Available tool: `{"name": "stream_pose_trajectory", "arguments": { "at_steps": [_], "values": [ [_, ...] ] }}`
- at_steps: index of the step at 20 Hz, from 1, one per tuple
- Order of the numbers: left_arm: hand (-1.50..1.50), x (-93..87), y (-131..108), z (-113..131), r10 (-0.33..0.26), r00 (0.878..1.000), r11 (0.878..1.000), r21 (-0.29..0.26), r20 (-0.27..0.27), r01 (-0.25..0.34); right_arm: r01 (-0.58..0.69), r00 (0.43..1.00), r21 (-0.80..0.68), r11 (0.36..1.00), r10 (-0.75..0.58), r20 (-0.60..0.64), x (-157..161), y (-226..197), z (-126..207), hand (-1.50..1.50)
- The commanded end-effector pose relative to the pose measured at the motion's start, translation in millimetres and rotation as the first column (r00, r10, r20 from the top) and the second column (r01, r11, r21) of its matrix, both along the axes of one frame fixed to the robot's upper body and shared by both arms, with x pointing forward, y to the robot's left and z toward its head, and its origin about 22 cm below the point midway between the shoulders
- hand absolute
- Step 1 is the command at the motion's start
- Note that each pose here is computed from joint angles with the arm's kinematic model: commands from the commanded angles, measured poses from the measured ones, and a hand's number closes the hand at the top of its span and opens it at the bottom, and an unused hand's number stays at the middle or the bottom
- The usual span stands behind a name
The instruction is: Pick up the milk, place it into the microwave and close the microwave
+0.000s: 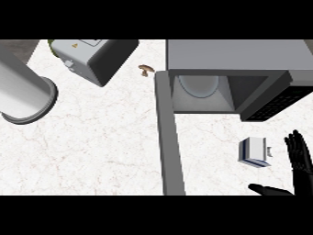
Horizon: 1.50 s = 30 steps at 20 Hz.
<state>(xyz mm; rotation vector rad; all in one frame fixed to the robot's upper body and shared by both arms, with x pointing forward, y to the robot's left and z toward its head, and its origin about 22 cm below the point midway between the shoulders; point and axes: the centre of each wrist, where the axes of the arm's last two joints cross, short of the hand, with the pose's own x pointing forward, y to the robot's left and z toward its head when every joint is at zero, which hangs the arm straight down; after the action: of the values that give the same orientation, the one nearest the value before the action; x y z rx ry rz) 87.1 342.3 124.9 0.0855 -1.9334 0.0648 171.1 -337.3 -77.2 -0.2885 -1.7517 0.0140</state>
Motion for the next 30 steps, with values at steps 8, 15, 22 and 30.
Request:
{"name": "stream_pose_trajectory", "arguments": {
  "at_steps": [8,15,22,30],
  "values": [
    [-1.50,-15.1,3.8,19.3,-0.026,0.999,1.000,-0.005,0.020,0.026,-0.024,1.000,-0.030,0.999,0.024,-0.011,12.2,-10.9,-40.6,-1.50],
    [-1.50,2.3,-4.1,9.9,-0.006,0.999,1.000,0.001,0.034,0.006,0.019,1.000,-0.057,0.998,-0.020,-0.015,54.8,-16.2,-52.8,-1.50],
    [-1.50,-5.9,-6.5,15.2,-0.029,0.999,0.999,-0.014,0.033,0.029,-0.026,1.000,-0.025,0.999,0.026,0.009,47.1,-36.3,-63.7,1.50],
    [-1.50,-23.9,-4.2,12.6,-0.017,0.999,1.000,-0.017,0.028,0.018,-0.090,0.987,-0.124,0.988,0.105,0.122,42.3,-0.8,-81.1,1.50]
  ]
}}
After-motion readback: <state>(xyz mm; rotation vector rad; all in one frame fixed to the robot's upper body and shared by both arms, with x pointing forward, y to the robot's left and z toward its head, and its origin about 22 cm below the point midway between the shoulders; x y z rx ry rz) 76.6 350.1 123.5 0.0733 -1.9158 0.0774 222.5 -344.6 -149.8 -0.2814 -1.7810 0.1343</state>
